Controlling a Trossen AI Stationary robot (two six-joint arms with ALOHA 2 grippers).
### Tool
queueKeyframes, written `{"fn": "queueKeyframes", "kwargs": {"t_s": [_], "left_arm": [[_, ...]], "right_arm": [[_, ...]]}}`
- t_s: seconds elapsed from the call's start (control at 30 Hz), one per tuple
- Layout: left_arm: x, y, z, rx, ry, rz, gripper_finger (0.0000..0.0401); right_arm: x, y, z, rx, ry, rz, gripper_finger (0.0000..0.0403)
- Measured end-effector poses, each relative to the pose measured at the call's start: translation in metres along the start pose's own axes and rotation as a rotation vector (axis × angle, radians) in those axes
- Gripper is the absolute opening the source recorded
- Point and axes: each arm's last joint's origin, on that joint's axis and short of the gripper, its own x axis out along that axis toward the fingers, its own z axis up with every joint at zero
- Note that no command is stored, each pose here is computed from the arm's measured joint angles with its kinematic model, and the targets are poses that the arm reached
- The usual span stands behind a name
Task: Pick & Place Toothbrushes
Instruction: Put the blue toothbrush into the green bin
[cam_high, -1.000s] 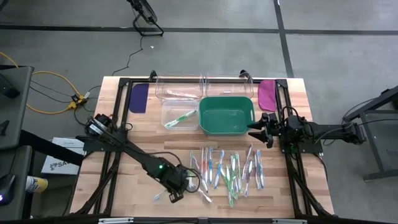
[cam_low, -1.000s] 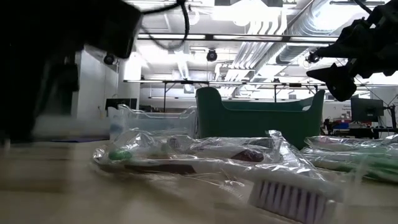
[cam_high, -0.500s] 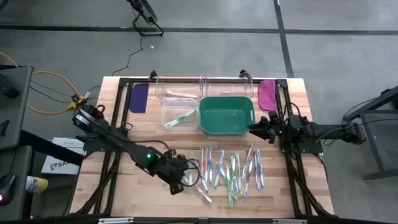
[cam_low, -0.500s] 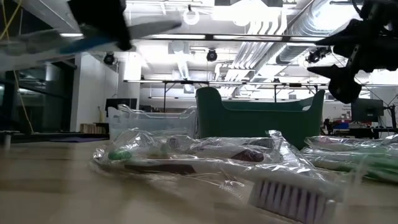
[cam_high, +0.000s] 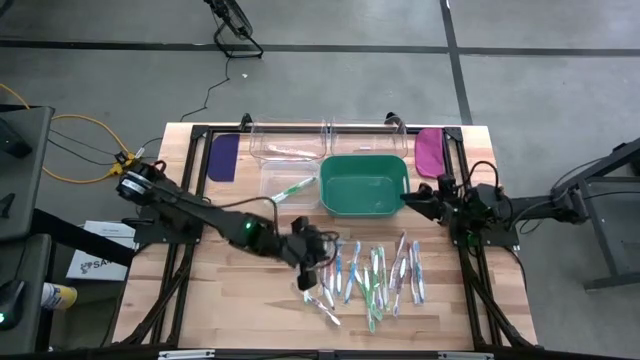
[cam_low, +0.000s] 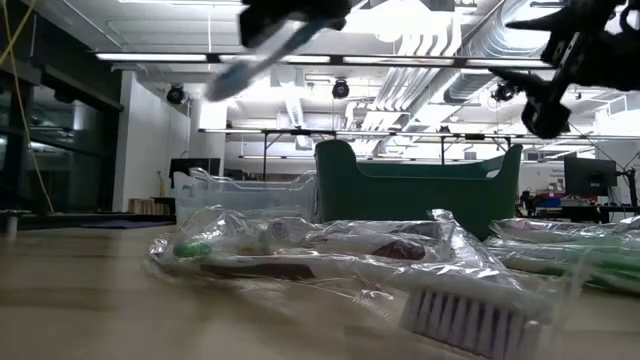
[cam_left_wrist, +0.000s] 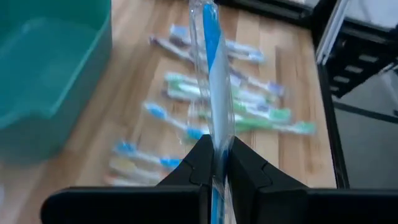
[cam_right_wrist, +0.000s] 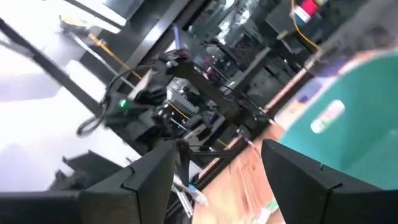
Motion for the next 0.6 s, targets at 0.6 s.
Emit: {"fn": "queueKeyframes", "kwargs": {"t_s": [0.6], "left_arm": [[0.009,0.046,0.045,0.049,-0.139,-0.065,0.0019]], "right_arm": [[0.073,0.066,0.014,-0.332,0.087,0.029,0.0233]]}}
